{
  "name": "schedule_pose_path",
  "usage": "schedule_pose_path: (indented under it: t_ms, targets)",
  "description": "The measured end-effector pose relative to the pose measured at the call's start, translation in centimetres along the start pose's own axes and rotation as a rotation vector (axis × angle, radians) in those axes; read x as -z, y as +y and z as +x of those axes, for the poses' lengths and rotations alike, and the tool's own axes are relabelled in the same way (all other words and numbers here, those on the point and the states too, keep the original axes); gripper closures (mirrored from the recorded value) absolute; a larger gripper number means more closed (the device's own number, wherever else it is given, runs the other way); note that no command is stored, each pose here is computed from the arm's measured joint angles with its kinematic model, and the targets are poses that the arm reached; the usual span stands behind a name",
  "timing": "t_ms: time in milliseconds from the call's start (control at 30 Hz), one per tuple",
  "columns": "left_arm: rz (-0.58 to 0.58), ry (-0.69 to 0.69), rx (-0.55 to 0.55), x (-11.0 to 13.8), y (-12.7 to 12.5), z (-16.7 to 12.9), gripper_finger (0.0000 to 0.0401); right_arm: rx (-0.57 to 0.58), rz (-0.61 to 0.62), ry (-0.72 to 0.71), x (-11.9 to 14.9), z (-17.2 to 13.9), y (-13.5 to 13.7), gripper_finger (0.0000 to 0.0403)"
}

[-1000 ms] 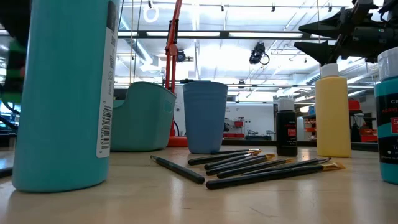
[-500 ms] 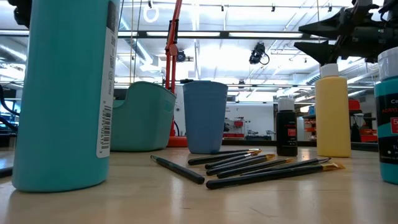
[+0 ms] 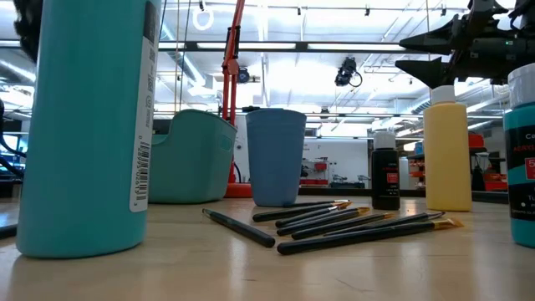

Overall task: Pick & Place Paint Supplies
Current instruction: Put the green paint bottle into the green bin

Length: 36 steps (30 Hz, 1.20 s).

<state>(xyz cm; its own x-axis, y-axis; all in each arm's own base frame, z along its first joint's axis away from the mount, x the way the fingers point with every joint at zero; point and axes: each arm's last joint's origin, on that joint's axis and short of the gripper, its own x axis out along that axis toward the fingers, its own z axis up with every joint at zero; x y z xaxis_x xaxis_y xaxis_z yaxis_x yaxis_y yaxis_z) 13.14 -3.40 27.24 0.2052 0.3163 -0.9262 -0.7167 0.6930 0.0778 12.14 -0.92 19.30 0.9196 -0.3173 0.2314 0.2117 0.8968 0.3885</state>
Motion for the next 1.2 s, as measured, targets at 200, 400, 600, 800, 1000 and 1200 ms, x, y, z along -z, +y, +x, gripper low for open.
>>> schedule_pose_path:
  t_ms: [200, 400, 600, 800, 1000, 1200]
  targets:
    - [0.030, 0.015, 0.017, 0.3, -0.4, 2.2, 0.0235, 0.000, 0.000, 0.000, 0.0, 0.0, 0.0, 0.0199]
    - [0.018, 0.023, 0.007, 0.6, -0.4, 3.8, 0.0229, 0.000, 0.000, 0.001, 0.0, 0.0, 0.0, 0.0199]
    - [0.005, 0.015, 0.015, 1.1, -0.5, 5.7, 0.0231, -0.001, 0.000, 0.001, 0.0, 0.0, 0.0, 0.0199]
    - [-0.004, 0.019, 0.000, 1.5, -0.3, 7.1, 0.0230, -0.001, 0.000, 0.001, 0.0, 0.0, 0.0, 0.0199]
    - [-0.022, 0.019, -0.011, 1.6, -0.1, 7.6, 0.0225, 0.000, 0.000, 0.002, 0.0, 0.0, 0.0, 0.0199]
    - [-0.026, 0.011, -0.011, 1.4, 0.0, 7.7, 0.0223, 0.000, -0.001, 0.002, 0.0, 0.0, 0.0, 0.0199]
